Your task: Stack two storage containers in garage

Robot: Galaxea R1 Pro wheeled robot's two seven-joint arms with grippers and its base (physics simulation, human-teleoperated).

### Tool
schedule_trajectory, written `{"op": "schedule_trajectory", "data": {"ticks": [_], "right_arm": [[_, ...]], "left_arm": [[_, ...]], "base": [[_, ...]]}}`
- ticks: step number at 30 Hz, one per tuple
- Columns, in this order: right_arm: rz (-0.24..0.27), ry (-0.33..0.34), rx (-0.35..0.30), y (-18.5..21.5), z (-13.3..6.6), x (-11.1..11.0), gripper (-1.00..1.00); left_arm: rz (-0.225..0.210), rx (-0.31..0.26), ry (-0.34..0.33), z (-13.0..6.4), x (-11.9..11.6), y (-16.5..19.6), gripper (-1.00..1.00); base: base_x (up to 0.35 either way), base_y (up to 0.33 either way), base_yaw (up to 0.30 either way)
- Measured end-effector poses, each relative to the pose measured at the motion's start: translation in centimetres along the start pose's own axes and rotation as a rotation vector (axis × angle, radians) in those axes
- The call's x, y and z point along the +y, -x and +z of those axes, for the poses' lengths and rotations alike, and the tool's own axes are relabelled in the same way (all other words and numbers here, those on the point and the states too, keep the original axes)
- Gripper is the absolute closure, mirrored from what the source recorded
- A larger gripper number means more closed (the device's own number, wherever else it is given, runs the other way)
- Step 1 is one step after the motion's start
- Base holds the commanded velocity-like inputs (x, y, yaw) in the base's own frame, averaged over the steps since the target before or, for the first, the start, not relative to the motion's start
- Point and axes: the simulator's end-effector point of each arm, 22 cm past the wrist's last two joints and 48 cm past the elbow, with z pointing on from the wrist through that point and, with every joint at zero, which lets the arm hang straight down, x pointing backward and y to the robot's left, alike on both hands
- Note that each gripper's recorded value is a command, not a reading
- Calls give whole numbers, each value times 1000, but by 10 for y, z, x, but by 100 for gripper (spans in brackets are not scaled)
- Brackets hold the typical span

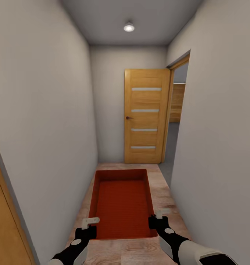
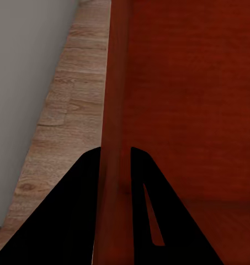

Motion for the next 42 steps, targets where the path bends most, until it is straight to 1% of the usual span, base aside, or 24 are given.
{"op": "schedule_trajectory", "data": {"ticks": [42], "right_arm": [[0, 0, 0, 0, 0, 0, 100]], "left_arm": [[0, 0, 0, 0, 0, 0, 100]], "base": [[317, 0, 0]]}}
